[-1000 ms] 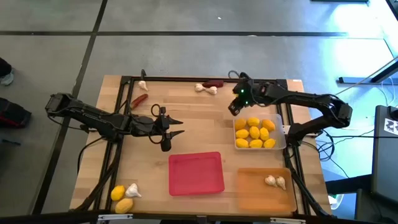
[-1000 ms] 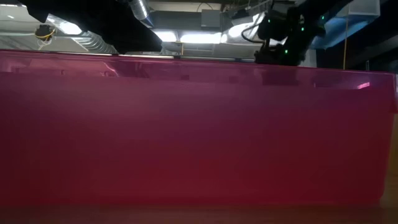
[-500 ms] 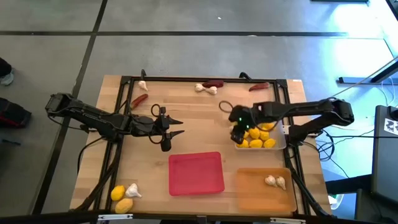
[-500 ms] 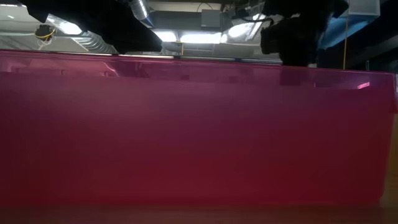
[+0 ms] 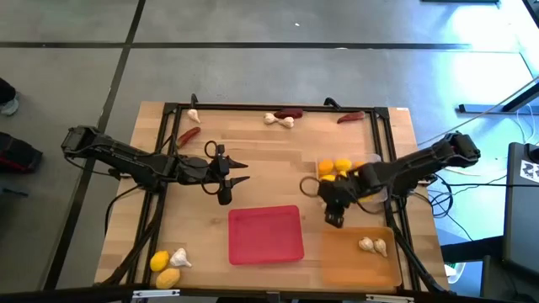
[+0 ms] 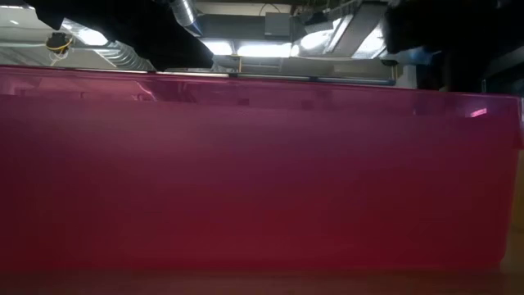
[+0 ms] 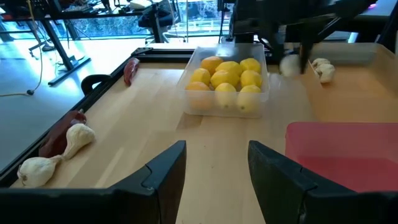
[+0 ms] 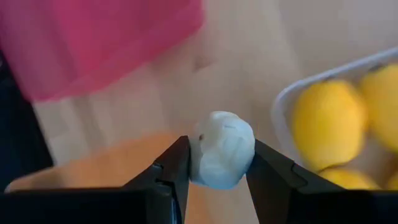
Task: Sort produce into baskets
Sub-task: Put the white garlic into the orange bin
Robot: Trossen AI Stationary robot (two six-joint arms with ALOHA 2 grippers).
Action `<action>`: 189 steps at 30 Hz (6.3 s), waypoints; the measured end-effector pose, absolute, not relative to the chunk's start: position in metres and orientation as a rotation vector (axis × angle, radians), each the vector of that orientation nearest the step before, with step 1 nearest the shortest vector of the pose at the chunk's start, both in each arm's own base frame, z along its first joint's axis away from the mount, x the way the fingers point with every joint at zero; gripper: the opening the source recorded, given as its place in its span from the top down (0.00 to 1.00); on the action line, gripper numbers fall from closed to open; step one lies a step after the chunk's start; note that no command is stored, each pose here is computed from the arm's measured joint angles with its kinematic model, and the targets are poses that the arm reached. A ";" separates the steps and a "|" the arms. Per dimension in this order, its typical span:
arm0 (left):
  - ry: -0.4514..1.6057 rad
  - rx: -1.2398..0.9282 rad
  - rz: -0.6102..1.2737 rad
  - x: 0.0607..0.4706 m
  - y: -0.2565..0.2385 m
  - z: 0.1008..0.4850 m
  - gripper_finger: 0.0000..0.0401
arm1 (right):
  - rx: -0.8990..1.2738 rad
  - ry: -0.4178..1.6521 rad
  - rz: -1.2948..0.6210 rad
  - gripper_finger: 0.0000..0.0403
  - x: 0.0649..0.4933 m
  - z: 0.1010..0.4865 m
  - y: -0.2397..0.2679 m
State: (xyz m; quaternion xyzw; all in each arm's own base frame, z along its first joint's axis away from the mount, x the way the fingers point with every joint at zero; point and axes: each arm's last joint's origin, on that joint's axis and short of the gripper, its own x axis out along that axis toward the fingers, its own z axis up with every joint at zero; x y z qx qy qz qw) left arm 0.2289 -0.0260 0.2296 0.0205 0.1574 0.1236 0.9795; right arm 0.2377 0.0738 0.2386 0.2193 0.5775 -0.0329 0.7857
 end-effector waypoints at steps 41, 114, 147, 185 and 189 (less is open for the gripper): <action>0.314 0.033 0.308 0.230 -0.012 0.230 0.58 | 0.330 1.540 -0.308 0.68 0.171 0.161 0.214; 0.307 0.003 0.313 0.230 -0.012 0.230 0.58 | -0.117 0.784 -0.598 0.36 0.282 0.247 -0.013; 0.308 0.004 0.312 0.230 -0.012 0.230 0.58 | 0.274 0.559 -0.839 0.13 0.329 0.161 -0.162; 0.312 0.013 0.311 0.230 -0.012 0.230 0.58 | 0.437 0.696 -0.759 0.23 0.343 0.131 -0.206; 0.312 0.013 0.312 0.230 -0.012 0.230 0.58 | 0.414 0.706 -0.752 0.37 0.343 0.131 -0.206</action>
